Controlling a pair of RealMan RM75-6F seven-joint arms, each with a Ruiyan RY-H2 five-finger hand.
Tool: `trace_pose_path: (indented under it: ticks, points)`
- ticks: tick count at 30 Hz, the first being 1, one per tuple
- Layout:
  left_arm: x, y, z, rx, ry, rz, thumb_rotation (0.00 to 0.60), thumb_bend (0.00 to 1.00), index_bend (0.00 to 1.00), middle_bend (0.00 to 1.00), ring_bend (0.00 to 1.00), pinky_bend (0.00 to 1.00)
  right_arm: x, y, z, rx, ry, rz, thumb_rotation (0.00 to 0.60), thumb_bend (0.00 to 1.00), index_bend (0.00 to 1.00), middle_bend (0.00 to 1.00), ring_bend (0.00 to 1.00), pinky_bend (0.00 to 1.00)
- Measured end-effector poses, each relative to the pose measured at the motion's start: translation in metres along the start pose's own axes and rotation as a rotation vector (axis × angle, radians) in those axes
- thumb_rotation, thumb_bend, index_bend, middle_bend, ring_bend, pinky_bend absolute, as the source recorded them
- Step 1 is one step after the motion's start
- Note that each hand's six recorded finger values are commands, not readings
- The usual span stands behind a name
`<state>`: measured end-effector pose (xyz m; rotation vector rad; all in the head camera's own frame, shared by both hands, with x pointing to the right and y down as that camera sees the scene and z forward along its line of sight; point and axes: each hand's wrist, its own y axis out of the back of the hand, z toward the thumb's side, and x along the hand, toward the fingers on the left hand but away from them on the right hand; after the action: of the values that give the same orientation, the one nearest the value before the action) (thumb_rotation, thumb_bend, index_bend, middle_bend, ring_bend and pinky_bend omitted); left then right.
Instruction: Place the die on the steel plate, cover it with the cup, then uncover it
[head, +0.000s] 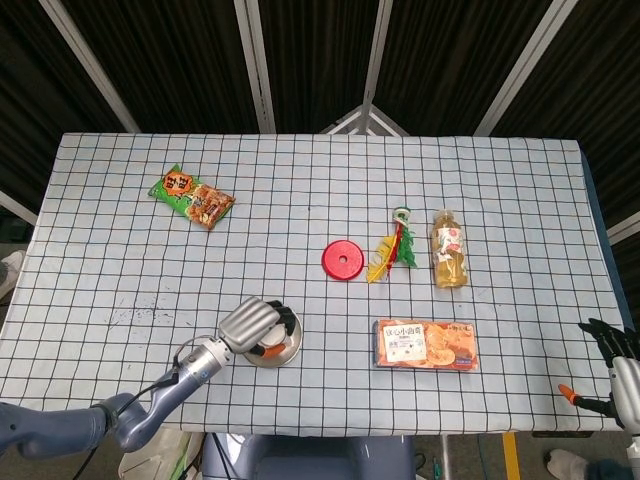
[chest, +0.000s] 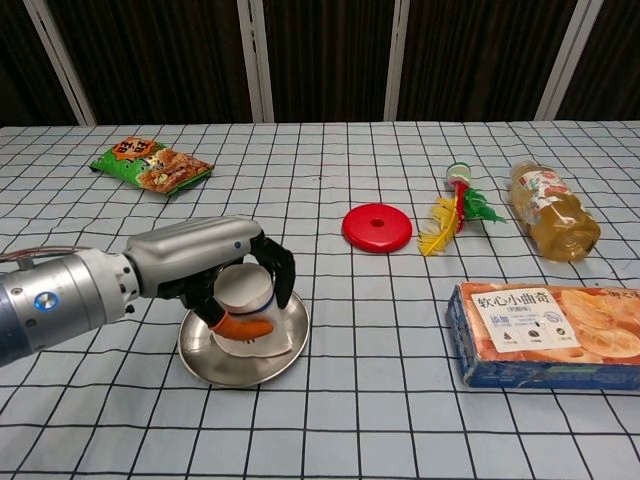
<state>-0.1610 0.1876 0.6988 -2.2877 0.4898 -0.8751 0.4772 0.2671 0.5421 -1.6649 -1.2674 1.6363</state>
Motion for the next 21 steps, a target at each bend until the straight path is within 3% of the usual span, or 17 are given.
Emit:
trace_pose_path:
  ticks: [13,21]
  points:
    - [-0.023,-0.01,0.003,-0.236,0.004,-0.06,0.6,0.46,0.56,0.47,0.39,0.54,0.0,0.0,0.0,0.0,-0.005,0.004,0.6,0.06,0.2,0.14,0.13,0.0]
    - [-0.027,-0.001,-0.02,-0.104,0.048,-0.054,0.6,0.46,0.56,0.47,0.39,0.54,0.0,-0.004,0.002,-0.002,-0.001,0.018,0.6,0.06,0.2,0.14,0.13,0.0]
